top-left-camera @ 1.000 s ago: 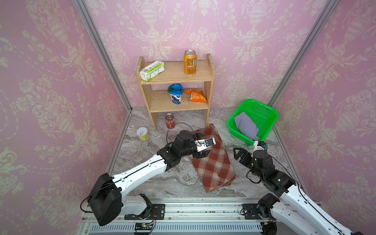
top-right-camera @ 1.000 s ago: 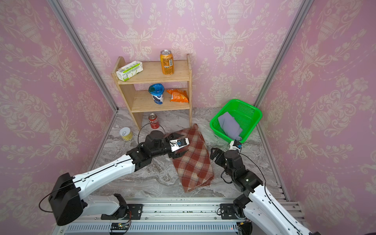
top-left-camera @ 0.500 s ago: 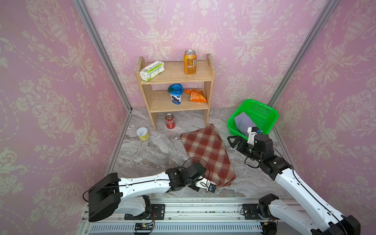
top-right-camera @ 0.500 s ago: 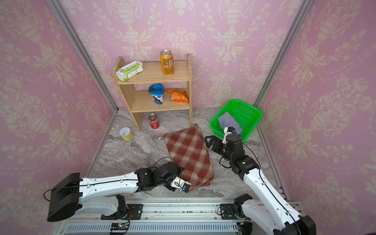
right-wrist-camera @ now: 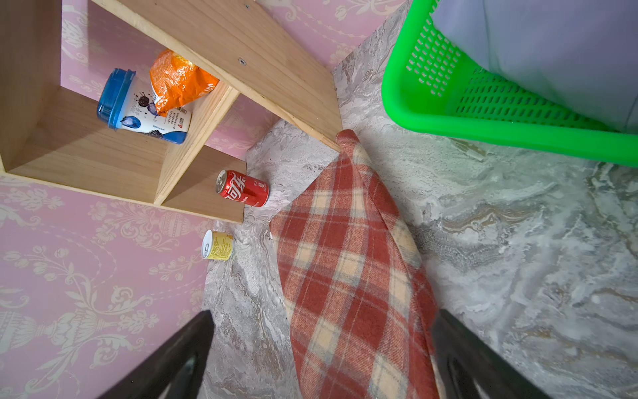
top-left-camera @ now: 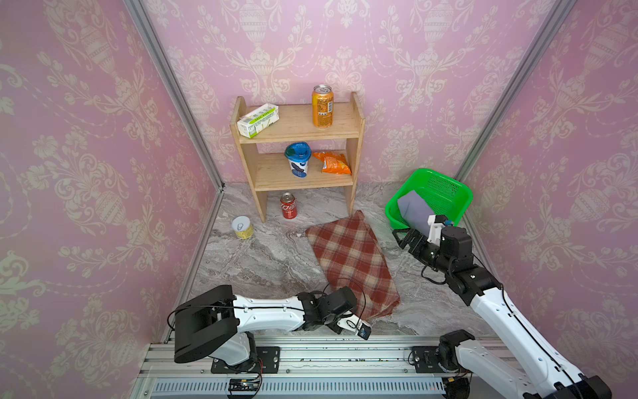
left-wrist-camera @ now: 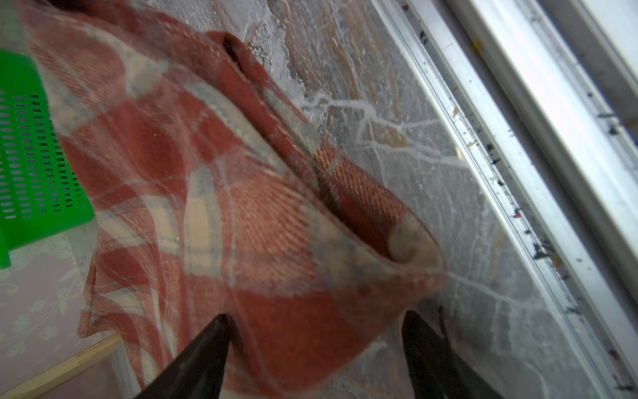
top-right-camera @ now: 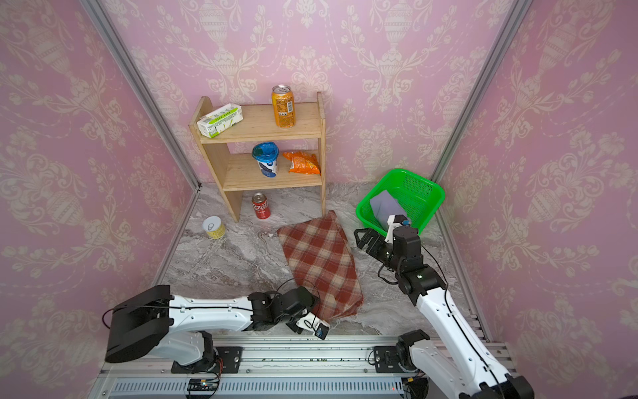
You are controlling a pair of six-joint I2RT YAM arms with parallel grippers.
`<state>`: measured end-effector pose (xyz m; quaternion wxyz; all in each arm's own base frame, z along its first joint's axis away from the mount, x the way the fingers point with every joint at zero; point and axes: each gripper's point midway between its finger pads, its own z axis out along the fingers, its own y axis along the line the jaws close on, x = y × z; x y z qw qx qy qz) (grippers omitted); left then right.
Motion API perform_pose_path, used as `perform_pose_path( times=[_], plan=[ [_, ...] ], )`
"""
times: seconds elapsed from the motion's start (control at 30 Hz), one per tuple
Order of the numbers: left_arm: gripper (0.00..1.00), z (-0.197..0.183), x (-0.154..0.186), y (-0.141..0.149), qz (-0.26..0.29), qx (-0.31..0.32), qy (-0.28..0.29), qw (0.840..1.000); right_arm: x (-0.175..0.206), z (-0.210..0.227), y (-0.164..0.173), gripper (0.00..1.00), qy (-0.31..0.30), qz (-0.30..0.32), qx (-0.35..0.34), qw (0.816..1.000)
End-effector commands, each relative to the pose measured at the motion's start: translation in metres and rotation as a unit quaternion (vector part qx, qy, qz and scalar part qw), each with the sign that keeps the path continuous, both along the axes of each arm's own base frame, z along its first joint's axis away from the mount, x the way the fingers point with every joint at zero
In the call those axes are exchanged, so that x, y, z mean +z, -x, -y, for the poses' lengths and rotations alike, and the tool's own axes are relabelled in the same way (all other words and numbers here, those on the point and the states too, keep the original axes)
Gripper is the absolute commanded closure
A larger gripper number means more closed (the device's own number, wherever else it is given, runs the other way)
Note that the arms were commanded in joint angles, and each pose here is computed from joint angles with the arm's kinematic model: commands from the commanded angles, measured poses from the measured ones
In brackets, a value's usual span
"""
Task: Roll up the skirts
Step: Fold the skirt at the center of the board, then roll the skirt at the center of the board.
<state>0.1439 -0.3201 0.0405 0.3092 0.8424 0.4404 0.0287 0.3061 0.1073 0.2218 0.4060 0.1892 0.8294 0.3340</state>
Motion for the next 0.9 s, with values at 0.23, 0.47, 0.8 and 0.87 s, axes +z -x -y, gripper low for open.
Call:
perform_pose_path(
  times=[0.23,0.47,0.8,0.87],
  plan=[
    [0.44,0.020,-0.019,0.005,-0.014,-0.020,0.001,1.000,-0.013,0.005,0.010,0.00,0.010,-0.013,0.008,1.000],
    [1.00,0.039,-0.021,0.003,-0.018,-0.003,0.028,0.999,-0.026,0.011,0.015,0.00,0.013,-0.027,0.004,1.000],
    [1.00,0.081,0.051,-0.052,-0.137,0.218,0.259,0.931,-0.030,0.021,0.030,0.01,-0.002,-0.032,0.020,0.999],
    [1.00,0.075,0.067,-0.076,-0.193,0.281,0.334,0.879,-0.035,0.022,0.034,0.02,-0.014,-0.036,0.024,0.999]
  ],
)
